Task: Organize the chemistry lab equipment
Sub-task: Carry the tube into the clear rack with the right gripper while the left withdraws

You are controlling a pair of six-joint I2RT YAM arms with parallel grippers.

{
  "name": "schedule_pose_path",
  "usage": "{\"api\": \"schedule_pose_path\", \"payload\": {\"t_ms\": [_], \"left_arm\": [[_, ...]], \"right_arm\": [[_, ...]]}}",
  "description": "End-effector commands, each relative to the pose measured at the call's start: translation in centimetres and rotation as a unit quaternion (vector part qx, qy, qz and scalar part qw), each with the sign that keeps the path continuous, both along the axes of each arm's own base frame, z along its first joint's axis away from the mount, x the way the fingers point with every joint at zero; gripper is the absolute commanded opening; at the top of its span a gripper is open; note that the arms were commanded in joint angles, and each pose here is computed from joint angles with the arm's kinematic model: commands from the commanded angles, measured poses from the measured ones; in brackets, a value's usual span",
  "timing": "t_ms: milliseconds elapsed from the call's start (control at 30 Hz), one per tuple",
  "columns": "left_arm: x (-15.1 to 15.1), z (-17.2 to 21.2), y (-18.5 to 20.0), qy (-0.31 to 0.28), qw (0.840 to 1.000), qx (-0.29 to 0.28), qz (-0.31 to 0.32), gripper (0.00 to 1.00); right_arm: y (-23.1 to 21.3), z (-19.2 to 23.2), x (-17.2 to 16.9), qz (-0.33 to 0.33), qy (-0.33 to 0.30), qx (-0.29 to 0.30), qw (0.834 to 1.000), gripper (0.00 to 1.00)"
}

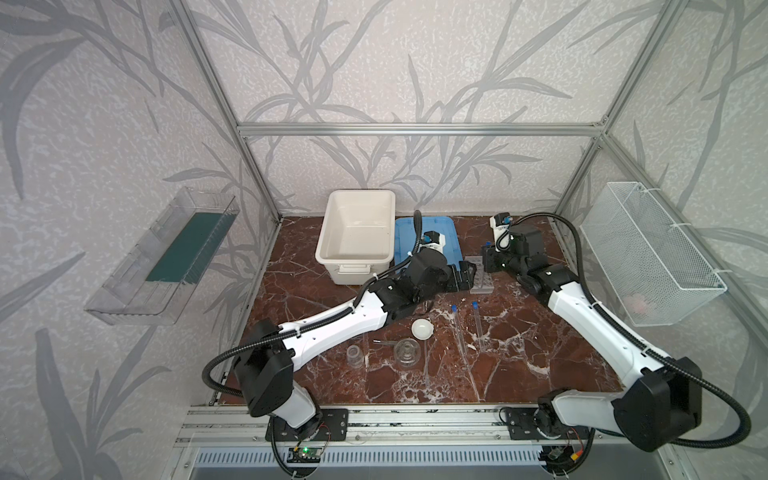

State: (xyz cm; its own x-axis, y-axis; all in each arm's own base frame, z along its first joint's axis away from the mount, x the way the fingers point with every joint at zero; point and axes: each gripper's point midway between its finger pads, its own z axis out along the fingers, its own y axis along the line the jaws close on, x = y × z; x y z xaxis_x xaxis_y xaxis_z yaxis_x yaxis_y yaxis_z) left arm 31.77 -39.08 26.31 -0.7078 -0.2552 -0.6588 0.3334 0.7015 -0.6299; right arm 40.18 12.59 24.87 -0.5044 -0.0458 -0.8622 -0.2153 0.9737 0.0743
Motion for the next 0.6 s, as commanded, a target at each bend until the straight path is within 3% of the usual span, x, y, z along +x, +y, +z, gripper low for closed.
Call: {"api": "schedule_pose_path", "payload": {"t_ms": [0, 267, 567], "left_arm": [[0.5, -2.4, -1.1, 0.039, 0.998, 0.034, -0.019, 0.99], [3.0, -5.1, -3.4, 0.076, 0.996, 0.029, -0.047, 0.99], [4.9, -7.4, -2.6, 0.095, 0.995, 0.02, -0.035, 0.99]], "right_arm": [[-1.8, 1.5, 3.1, -0.043, -0.074, -0.046, 0.995, 0.18], [-2.4, 1.3, 6.7, -0.08, -0.168, -0.056, 0.981, 0.18], [-3.4, -1.8, 9.7, -0.112, -0.168, -0.042, 0.979, 0.18]]}}
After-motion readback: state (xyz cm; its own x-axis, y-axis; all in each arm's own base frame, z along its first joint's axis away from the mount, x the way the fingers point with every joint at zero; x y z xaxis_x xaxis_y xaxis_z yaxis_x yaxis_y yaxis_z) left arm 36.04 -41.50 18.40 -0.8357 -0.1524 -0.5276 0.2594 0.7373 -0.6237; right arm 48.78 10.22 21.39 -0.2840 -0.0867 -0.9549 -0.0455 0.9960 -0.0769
